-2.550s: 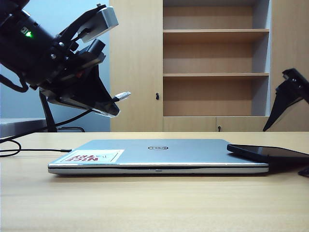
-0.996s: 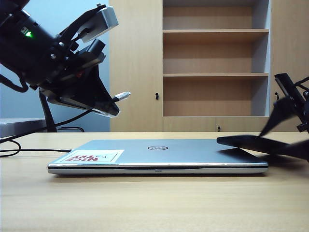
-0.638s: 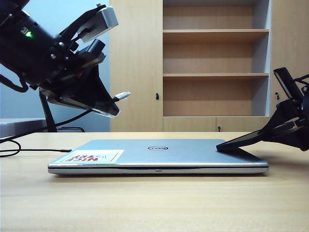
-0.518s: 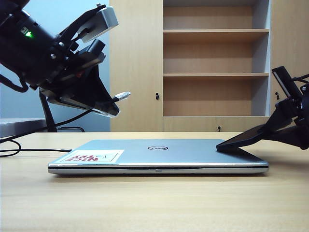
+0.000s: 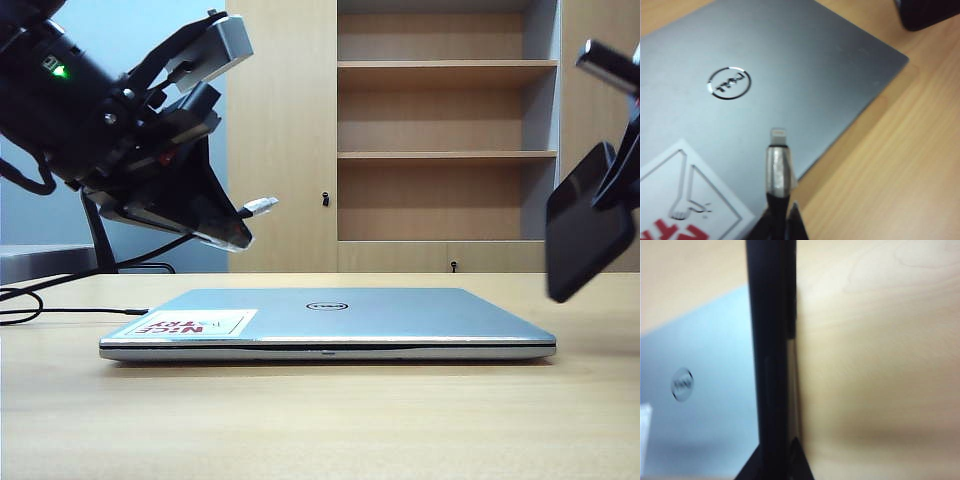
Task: Pick up the charging cable and the phone, plug the charging cable into the charging port on the phone, and finally place them back on the table.
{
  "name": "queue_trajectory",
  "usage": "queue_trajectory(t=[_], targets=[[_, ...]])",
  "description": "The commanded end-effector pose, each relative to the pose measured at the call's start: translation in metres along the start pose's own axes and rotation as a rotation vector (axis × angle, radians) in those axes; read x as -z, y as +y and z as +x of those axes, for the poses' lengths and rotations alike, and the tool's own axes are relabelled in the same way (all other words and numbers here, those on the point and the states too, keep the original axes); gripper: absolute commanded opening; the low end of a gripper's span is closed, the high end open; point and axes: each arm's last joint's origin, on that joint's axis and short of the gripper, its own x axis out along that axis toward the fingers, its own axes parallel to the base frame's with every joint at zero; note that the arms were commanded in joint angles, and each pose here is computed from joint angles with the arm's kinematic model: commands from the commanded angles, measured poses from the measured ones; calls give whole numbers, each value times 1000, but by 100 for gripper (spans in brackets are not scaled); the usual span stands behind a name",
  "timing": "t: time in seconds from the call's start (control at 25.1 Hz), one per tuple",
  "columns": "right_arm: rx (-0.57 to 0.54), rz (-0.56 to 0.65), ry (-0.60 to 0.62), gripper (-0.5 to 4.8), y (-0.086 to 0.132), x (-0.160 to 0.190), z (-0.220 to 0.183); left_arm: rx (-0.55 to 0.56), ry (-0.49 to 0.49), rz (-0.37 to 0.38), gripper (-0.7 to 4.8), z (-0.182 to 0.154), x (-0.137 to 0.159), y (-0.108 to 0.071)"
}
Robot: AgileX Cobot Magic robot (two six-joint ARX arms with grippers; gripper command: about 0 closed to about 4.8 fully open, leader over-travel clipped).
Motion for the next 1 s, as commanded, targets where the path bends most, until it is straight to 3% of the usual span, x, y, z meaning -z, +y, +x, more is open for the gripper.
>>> queue_trajectory(t=[0.04,0.48,0.64,1.0], targets=[[58,-45,120,-6,6,-3,-16,20,-5,12,-6,-1,-2,-5],[180,-242,335,-6,30,11,-35,80,62,86,-6,1,6,-20],[260,-287,480,-6,30,25,-29,83,90,84,-6,2,16,-21],[334,-281,630,-6,26,32,0,83,92,84,-6,3,21,-21]])
